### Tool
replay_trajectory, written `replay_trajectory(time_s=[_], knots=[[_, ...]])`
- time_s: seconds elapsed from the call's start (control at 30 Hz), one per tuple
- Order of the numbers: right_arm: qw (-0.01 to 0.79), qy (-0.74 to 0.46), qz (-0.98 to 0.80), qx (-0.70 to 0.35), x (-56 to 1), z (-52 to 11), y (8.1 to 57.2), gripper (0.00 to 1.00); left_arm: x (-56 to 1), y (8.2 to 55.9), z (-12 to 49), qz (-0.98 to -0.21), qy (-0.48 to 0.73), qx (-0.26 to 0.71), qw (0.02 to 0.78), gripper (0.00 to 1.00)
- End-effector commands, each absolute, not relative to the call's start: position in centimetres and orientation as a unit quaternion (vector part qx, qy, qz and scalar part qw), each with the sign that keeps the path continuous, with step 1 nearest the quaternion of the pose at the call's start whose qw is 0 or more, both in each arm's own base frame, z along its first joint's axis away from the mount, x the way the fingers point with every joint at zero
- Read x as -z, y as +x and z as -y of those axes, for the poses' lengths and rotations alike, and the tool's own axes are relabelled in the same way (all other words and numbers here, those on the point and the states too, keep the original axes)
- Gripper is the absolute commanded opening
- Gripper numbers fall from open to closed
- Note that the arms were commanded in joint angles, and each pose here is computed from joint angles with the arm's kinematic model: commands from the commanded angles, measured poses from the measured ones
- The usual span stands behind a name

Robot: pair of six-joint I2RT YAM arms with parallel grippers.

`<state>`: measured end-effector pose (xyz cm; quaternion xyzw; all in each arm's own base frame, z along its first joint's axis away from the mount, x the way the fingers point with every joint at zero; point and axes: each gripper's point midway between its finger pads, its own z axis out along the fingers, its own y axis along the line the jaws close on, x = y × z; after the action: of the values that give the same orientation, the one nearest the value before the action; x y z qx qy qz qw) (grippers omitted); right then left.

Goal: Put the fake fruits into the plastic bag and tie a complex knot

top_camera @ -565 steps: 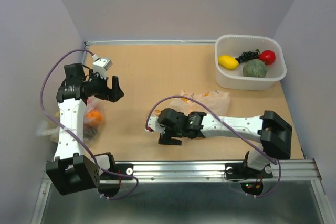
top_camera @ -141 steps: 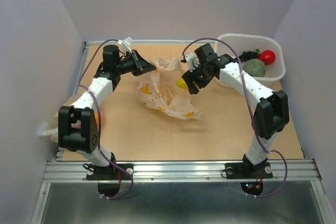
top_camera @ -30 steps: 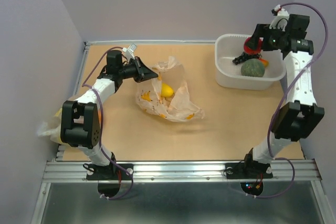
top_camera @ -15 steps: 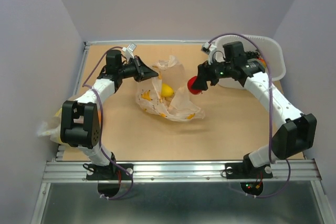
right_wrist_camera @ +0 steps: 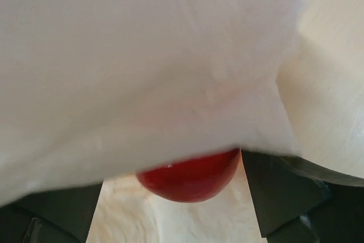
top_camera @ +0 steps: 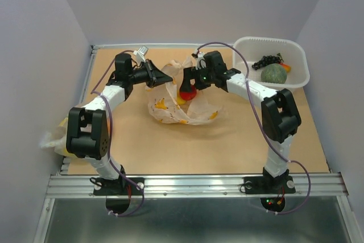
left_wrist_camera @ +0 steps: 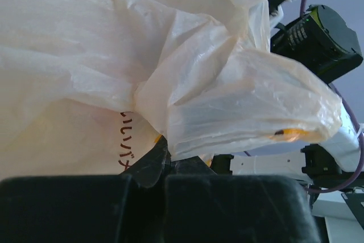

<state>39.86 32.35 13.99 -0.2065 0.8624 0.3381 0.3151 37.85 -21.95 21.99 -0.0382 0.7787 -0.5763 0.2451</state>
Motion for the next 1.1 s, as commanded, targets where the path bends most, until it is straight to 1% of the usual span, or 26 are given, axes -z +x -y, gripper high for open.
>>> replay_trajectory(time_s=[0.0,0.07,0.17,0.3,0.33,0.4,0.43,0.47,0.53,0.6,0.63,0.67,0.7,0.73,0.77,0.83,0.87,0.93,0.97,1.0,1.07], knots=[[0.433,-0.181,-0.803,-0.366,-22.6,-34.5,44.1,1.0,-24.0,38.1,22.2,-0.761,-0.011,0.593,0.261,0.0],[0.431,-0.191,-0.8,-0.371,-22.9,-34.3,43.2,1.0,-23.9,38.2,22.1,-0.762,-0.012,0.593,0.26,0.0],[0.427,-0.218,-0.795,-0.372,-23.4,-33.1,40.4,1.0,-23.8,38.4,21.9,-0.762,-0.012,0.593,0.261,0.0],[0.418,-0.259,-0.797,-0.351,-24.0,-30.8,36.9,1.0,-23.4,38.9,21.4,-0.763,-0.019,0.592,0.26,0.0],[0.404,-0.264,-0.809,-0.337,-23.4,-30.0,36.1,1.0,-23.3,38.9,21.4,-0.763,-0.019,0.593,0.257,0.0],[0.411,-0.243,-0.82,-0.316,-24.3,-27.8,36.4,1.0,-23.4,39.0,21.3,-0.762,-0.017,0.593,0.258,0.0],[0.4,-0.23,-0.831,-0.312,-24.2,-26.7,36.4,1.0,-23.3,39.0,21.2,-0.763,-0.018,0.592,0.258,0.0],[0.413,-0.207,-0.833,-0.305,-25.3,-24.5,37.6,1.0,-23.3,39.1,21.2,-0.763,-0.017,0.592,0.259,0.0],[0.419,-0.193,-0.841,-0.283,-25.8,-21.7,38.8,0.97,-23.0,39.2,21.2,-0.765,-0.018,0.589,0.258,0.0],[0.444,-0.164,-0.849,-0.233,-26.8,-17.1,42.1,0.95,-22.9,39.3,21.2,-0.768,-0.015,0.586,0.258,0.0],[0.443,-0.154,-0.857,-0.213,-26.6,-15.2,43.0,0.94,-22.9,39.4,21.2,-0.768,-0.013,0.585,0.258,0.0],[0.455,-0.139,-0.86,-0.184,-27.0,-11.9,44.5,0.93,-22.9,39.4,21.2,-0.77,-0.012,0.583,0.257,0.0],[0.439,-0.126,-0.874,-0.166,-25.5,-10.2,45.7,0.93,-22.9,39.5,21.2,-0.77,-0.009,0.582,0.26,0.0],[0.463,-0.128,-0.866,-0.143,-27.3,-8.7,47.1,0.93,-22.9,39.5,21.2,-0.771,-0.009,0.581,0.259,0.0],[0.465,-0.11,-0.872,-0.108,-27.1,-6.0,48.4,0.93,-22.8,39.5,21.2,-0.772,-0.01,0.58,0.258,0.0],[0.448,-0.108,-0.885,-0.067,-25.0,-3.5,50.5,0.95,-22.6,39.7,21.2,-0.773,-0.009,0.579,0.257,0.0],[0.459,-0.086,-0.884,-0.028,-26.0,-1.0,51.7,0.95,-22.7,39.8,21.2,-0.775,-0.01,0.578,0.257,0.0],[0.441,-0.063,-0.895,-0.004,-24.8,1.7,52.5,1.0,-22.4,40.0,21.1,-0.777,-0.01,0.575,0.257,0.0],[0.434,-0.039,-0.9,0.012,-24.3,4.3,53.4,1.0,-22.4,40.1,21.1,-0.777,-0.011,0.574,0.258,0.0],[0.406,-0.028,-0.913,0.013,-23.0,5.4,52.9,1.0,-22.4,40.2,21.1,-0.777,-0.011,0.573,0.259,0.0],[0.383,0.004,-0.923,0.035,-21.6,8.8,53.2,1.0,-22.3,40.2,21.1,-0.778,-0.012,0.572,0.259,0.0]])
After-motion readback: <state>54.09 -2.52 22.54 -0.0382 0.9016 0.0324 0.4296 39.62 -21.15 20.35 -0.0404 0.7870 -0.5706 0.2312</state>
